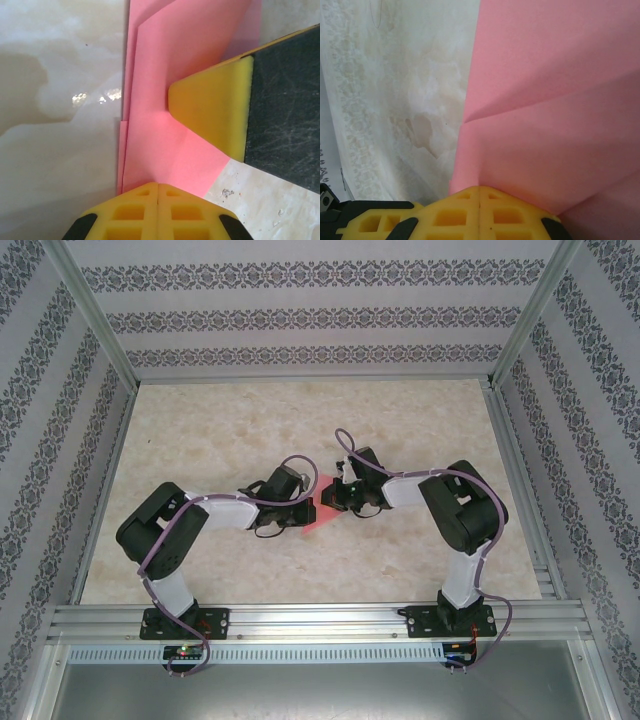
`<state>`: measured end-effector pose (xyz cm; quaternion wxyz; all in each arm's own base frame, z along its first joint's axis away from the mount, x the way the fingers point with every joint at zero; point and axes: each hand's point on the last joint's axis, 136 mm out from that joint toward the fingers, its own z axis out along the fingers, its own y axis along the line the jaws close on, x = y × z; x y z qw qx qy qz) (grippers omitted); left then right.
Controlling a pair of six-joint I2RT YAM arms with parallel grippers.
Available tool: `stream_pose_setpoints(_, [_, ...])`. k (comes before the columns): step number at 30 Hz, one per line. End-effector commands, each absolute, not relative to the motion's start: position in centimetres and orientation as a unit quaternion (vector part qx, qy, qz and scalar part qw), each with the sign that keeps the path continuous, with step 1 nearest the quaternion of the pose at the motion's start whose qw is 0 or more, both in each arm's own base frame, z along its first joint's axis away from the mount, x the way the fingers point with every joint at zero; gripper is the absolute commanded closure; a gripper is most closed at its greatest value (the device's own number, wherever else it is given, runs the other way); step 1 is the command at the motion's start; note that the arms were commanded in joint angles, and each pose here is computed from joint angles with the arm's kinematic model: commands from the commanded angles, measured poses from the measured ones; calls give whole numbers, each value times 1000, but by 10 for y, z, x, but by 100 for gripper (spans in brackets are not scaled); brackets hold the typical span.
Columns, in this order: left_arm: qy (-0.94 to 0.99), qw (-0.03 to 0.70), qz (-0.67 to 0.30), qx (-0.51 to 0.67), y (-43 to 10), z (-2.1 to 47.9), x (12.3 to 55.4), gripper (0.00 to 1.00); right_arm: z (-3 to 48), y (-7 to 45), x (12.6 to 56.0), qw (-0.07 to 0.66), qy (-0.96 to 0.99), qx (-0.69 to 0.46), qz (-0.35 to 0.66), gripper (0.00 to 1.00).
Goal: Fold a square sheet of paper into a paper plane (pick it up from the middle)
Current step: Fourth fold the wing at the center of the table.
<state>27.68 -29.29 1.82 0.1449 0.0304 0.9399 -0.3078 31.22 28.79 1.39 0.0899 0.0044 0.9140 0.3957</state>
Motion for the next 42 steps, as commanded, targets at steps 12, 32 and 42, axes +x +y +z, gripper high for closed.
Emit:
stream_pose_setpoints(12, [956,103,-269,46,-263,-8,234,100,45,295,293,120,913,-31,388,96])
stream_pose_setpoints(32, [963,83,-254,46,-255,-11,225,100,-1,291,287,78,932,-26,354,96])
stream_pose_setpoints(42, [972,45,-224,46,-239,-26,206,100,-4,253,339,118,935,39,333,96])
